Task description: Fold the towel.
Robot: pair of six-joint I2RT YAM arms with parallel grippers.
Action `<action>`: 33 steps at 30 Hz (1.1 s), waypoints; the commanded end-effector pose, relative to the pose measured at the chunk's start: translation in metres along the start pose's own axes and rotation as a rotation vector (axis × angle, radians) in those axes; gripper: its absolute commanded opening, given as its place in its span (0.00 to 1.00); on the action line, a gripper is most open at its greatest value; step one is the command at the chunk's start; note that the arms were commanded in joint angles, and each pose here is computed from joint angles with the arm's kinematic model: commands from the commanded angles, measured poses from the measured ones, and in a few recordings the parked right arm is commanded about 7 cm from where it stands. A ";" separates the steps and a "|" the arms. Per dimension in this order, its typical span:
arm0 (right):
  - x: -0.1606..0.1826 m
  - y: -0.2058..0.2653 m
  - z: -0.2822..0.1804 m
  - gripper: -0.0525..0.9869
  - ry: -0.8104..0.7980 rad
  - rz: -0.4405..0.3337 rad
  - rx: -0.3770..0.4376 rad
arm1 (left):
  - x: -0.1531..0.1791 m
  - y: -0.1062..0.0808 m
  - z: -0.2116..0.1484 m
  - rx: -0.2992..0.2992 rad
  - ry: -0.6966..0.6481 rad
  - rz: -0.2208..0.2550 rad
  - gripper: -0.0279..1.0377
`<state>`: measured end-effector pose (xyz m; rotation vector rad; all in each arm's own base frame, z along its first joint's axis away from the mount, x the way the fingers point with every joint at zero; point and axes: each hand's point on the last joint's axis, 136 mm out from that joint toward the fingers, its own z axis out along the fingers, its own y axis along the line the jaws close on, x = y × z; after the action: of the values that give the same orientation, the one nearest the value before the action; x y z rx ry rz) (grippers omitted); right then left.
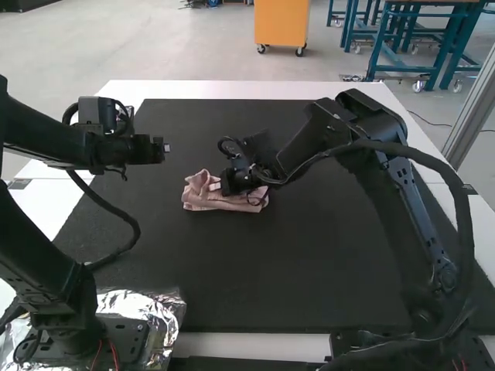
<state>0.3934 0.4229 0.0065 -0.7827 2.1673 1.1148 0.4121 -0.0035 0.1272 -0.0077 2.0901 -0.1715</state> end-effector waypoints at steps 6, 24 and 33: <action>-0.176 0.059 -0.144 0.12 -0.360 -0.075 0.007 | -0.087 -0.011 -0.027 0.007 -0.171 0.025 0.94; -0.208 0.160 -0.454 0.94 -0.831 -0.185 0.295 | -0.188 -0.070 -0.188 0.083 -0.517 0.118 0.94; -0.126 0.221 -0.545 0.94 -1.029 -0.267 0.371 | -0.188 -0.059 -0.300 0.015 -0.732 0.122 0.94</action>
<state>0.2172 0.1098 0.4738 -0.2441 1.3109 0.7083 0.2732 -0.0168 0.4254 0.0698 1.4388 -0.1174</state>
